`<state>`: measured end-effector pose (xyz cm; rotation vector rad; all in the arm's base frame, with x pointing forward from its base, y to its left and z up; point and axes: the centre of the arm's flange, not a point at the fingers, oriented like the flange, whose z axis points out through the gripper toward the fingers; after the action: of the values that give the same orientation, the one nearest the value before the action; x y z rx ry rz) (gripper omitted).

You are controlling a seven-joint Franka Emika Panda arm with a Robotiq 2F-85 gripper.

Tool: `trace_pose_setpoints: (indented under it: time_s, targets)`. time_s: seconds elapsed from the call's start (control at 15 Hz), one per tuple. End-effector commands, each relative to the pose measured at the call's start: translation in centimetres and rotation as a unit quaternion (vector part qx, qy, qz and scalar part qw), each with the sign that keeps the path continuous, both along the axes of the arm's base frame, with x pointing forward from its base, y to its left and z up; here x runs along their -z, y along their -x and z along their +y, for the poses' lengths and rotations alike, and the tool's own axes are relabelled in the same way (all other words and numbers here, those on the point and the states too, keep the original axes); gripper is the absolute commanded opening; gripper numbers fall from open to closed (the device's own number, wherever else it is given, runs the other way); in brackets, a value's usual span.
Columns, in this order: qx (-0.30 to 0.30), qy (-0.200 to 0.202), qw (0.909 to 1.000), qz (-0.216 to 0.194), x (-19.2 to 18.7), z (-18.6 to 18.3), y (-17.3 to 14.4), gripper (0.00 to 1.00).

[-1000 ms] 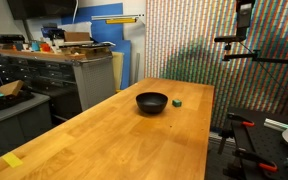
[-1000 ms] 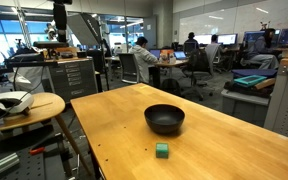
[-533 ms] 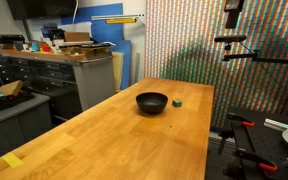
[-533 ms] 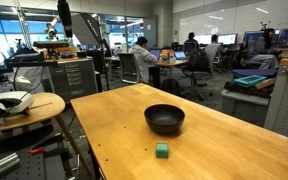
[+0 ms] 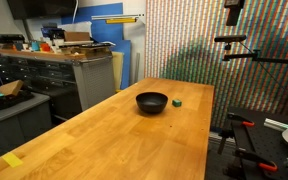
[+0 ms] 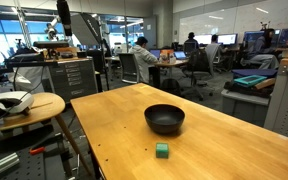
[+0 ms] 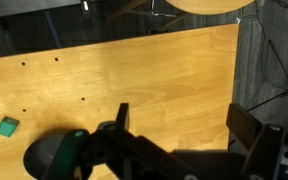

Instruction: Put the green block in the bowl

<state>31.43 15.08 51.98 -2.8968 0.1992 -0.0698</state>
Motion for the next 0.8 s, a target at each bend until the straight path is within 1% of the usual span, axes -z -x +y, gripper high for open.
trace_pose_setpoints:
  time_s: [0.0,0.27,0.33,0.4,0.53,0.73]
  targets:
    - [0.000,0.000,1.0000,0.000,0.0,0.0,0.0,1.00]
    - [0.000,0.000,1.0000,0.000,0.0,0.0,0.0,1.00]
    - [-0.011,0.007,0.9999,0.000,0.3,-0.3,-0.2,1.00]
    - [-0.003,0.010,0.9999,-0.008,0.6,-0.5,-0.3,1.00]
    - [-0.009,0.028,0.9995,-0.008,1.2,-1.3,-0.3,1.00]
    - [-0.034,0.075,0.9966,0.003,2.1,-3.1,-0.3,1.00]
